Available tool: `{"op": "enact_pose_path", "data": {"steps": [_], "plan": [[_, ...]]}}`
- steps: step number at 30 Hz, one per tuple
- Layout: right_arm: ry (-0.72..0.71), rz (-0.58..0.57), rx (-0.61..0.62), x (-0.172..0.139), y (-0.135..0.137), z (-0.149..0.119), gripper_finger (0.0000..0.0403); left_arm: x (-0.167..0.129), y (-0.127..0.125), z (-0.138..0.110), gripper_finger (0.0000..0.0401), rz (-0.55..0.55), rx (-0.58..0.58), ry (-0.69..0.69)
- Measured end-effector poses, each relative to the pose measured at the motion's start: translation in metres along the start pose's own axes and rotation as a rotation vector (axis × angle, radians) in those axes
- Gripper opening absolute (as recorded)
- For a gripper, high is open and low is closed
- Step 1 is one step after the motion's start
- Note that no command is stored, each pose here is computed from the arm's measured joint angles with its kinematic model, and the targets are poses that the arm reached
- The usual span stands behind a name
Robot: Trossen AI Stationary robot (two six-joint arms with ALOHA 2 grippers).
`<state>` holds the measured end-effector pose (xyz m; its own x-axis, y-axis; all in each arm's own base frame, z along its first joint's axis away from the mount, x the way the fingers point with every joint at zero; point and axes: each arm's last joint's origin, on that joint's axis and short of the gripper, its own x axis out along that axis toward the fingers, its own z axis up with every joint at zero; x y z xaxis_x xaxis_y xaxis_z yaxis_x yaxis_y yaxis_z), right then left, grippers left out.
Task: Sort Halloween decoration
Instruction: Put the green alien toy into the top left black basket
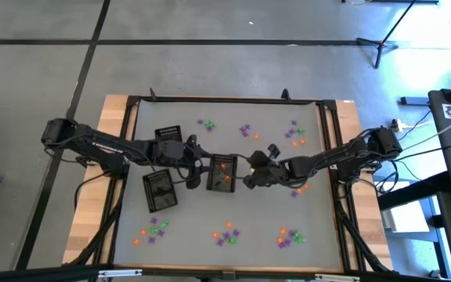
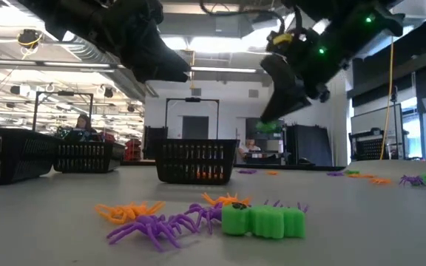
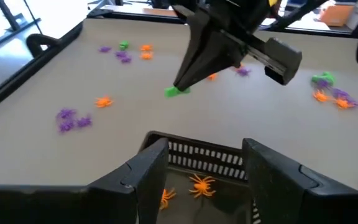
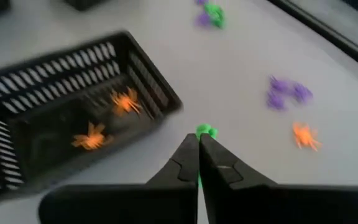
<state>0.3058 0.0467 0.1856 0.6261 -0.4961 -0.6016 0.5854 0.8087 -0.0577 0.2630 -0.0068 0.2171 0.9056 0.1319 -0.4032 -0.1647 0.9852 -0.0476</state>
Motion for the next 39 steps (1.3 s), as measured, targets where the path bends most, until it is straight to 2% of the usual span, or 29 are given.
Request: {"op": "enact_pose_path", "data": {"steps": [5,13,18,30,35,39], "plan": [[-0.080,0.123,-0.021,-0.001,0.009,0.012,0.0001,-0.001,-0.006,-0.001,0.0196,-0.021,0.010,0.002],[-0.234,0.428,-0.035,-0.009,0.024,0.033,0.0000,-0.003,-0.017,-0.003,0.0196,-0.059,0.029,0.007],[-0.270,0.580,-0.036,-0.013,0.029,0.039,0.0000,-0.005,-0.024,-0.003,0.0196,-0.073,0.069,0.001],[-0.273,0.666,-0.038,-0.003,0.038,0.034,0.0000,-0.001,-0.042,-0.002,0.0196,-0.100,0.207,-0.091],[-0.263,0.671,-0.036,-0.001,0.039,0.032,0.0000,0.008,-0.045,-0.012,0.0196,-0.103,0.275,-0.043],[-0.257,0.673,-0.019,-0.001,0.039,0.032,0.0000,0.008,-0.046,-0.011,0.0196,-0.109,0.301,-0.053]]}}
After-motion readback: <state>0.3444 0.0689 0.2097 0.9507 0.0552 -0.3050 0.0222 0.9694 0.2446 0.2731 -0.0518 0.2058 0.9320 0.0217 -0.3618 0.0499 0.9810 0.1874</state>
